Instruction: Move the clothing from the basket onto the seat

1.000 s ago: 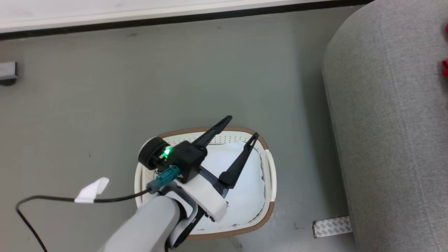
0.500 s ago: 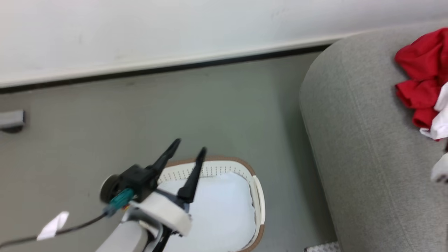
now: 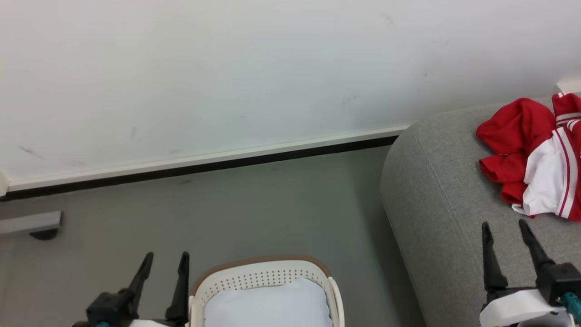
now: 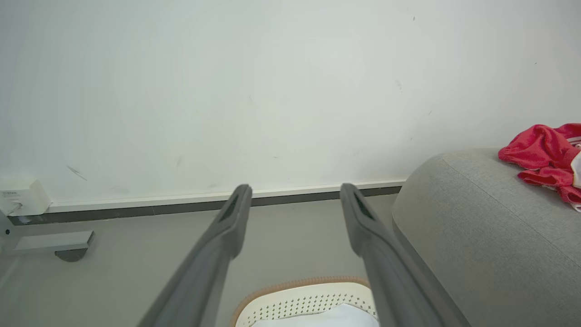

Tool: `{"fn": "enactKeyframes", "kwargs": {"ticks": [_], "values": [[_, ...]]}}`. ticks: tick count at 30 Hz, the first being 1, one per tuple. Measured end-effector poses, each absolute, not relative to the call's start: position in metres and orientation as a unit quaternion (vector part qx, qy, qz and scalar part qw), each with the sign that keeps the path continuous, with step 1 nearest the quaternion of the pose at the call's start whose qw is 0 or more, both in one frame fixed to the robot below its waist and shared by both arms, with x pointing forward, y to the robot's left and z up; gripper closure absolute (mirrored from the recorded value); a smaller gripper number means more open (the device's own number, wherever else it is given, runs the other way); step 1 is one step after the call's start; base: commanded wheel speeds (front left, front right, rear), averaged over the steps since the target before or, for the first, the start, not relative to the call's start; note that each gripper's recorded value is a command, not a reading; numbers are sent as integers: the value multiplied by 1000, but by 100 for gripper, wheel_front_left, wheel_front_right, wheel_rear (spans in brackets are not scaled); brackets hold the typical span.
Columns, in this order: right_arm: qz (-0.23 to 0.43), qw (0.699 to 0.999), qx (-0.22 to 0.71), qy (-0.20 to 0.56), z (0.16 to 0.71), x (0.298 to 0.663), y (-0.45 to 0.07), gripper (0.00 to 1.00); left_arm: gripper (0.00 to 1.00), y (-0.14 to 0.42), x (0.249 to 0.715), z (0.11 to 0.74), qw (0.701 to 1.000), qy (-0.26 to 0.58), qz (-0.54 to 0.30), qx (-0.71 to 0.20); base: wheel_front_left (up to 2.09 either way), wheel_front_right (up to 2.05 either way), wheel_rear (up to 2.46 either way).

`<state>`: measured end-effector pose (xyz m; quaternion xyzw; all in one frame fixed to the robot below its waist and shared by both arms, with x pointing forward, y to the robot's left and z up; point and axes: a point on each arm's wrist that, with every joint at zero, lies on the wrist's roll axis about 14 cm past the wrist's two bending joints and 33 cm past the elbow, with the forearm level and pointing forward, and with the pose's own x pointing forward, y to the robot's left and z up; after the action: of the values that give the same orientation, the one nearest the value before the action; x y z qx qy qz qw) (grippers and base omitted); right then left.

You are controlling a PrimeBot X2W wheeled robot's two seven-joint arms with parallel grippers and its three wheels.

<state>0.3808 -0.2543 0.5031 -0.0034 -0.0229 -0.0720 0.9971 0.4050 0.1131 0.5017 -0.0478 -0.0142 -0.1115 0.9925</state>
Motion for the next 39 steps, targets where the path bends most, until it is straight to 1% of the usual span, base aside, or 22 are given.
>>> {"fn": "enactKeyframes", "kwargs": {"ticks": [5, 14, 36, 37, 39], "values": [[-30, 999, 17, -18, 495, 362, -222, 0, 0, 133, 382, 499, 996, -14, -79, -44, 0, 0, 0], [22, 999, 24, 3, 480, 348, -186, 0, 0, 157, 354, 493, 999, -12, -34, -41, 0, 0, 0], [52, 998, 29, 28, 465, 351, -166, 0, 0, 172, 342, 482, 999, -3, -15, -41, 0, 0, 0], [53, 998, 29, 27, 465, 351, -165, 100, 100, 172, 342, 482, 999, -2, -15, -41, 0, 0, 0], [53, 998, 30, 32, 462, 350, -165, 100, 100, 172, 341, 479, 999, 2, -16, -42, 0, 0, 0]]}}
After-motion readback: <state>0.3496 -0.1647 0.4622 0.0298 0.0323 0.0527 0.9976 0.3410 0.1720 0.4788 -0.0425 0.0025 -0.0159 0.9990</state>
